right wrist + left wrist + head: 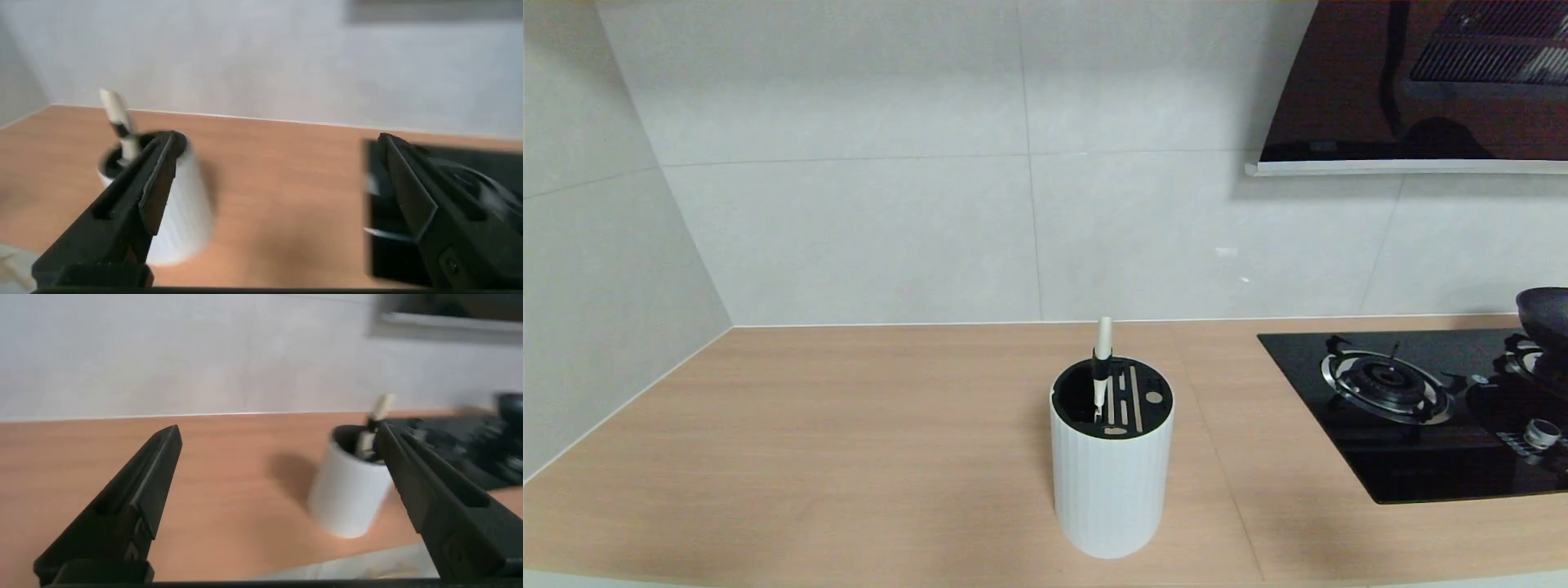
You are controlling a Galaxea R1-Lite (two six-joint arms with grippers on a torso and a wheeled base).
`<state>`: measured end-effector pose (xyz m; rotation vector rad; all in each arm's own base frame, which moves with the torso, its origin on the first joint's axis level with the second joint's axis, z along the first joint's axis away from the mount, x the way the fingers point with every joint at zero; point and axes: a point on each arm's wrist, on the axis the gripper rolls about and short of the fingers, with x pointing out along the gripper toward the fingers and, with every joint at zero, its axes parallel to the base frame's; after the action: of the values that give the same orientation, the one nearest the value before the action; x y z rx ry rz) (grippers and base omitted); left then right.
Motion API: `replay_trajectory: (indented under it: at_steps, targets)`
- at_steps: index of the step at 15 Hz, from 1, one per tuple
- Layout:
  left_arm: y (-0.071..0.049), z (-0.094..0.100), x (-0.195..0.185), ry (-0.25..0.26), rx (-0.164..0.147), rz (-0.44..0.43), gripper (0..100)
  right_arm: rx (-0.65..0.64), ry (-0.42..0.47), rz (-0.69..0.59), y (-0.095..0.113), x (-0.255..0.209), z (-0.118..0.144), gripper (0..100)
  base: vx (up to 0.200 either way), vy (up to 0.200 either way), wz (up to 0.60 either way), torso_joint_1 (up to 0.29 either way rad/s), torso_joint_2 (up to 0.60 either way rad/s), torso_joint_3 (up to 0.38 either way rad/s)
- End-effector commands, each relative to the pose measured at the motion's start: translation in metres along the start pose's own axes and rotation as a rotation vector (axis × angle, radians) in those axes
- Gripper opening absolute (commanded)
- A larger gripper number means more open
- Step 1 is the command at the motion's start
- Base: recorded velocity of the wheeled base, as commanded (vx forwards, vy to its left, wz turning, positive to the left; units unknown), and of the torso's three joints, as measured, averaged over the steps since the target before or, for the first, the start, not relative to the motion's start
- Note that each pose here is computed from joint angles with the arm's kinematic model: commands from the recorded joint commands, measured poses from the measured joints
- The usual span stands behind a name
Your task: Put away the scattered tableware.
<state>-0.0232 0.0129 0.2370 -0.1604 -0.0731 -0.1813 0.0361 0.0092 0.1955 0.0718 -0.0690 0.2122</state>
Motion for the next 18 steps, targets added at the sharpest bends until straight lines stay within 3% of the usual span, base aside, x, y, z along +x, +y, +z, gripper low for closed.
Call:
replay_trajectory:
  at_steps: [1, 2, 3, 6, 8, 9, 10, 13, 17, 18]
  targets:
    - [0.003, -0.014, -0.049, -0.151, 0.022, 0.085, 100, -0.007, -0.124, -0.086, -0.005, -0.059, -0.012, 100, 0.000, 0.000, 0.00, 0.000, 0.00, 0.000]
    - [0.003, -0.016, -0.052, -0.164, 0.042, 0.095, 100, -0.008, -0.128, -0.097, -0.005, -0.063, -0.014, 100, 0.000, 0.000, 0.00, 0.000, 0.00, 0.000]
    - [0.000, -0.023, -0.064, -0.201, 0.103, 0.157, 100, -0.045, -0.131, -0.143, -0.003, -0.077, -0.024, 100, 0.000, 0.000, 0.00, 0.000, 0.00, 0.000]
    - [-0.004, -0.026, -0.062, -0.203, 0.114, 0.304, 100, -0.096, -0.133, -0.241, 0.000, -0.082, -0.034, 100, 0.000, 0.000, 0.00, 0.000, 0.00, 0.000]
    - [-0.010, -0.037, -0.065, -0.214, 0.135, 0.370, 100, -0.112, -0.153, -0.275, 0.005, -0.089, -0.045, 100, 0.000, 0.000, 0.00, 0.000, 0.00, 0.000]
    - [-0.011, -0.048, -0.065, -0.206, 0.163, 0.364, 100, -0.109, -0.138, -0.291, 0.004, -0.088, -0.050, 100, 0.000, 0.000, 0.00, 0.000, 0.00, 0.000]
    - [-0.010, -0.061, -0.062, -0.178, 0.200, 0.352, 100, -0.105, -0.121, -0.308, 0.002, -0.086, -0.055, 100, 0.000, 0.000, 0.00, 0.000, 0.00, 0.000]
    - [0.002, -0.105, -0.036, -0.012, 0.211, 0.359, 100, -0.100, -0.047, -0.303, -0.002, -0.077, -0.082, 100, 0.000, 0.000, 0.00, 0.000, 0.00, 0.000]
    - [0.015, -0.157, -0.012, 0.030, 0.216, 0.315, 100, -0.099, -0.028, -0.239, -0.004, -0.068, -0.105, 100, 0.000, 0.000, 0.00, 0.000, 0.00, 0.000]
    - [0.014, -0.157, -0.012, 0.030, 0.204, 0.291, 100, -0.100, -0.018, -0.227, -0.004, -0.068, -0.106, 100, 0.000, 0.000, 0.00, 0.000, 0.00, 0.000]
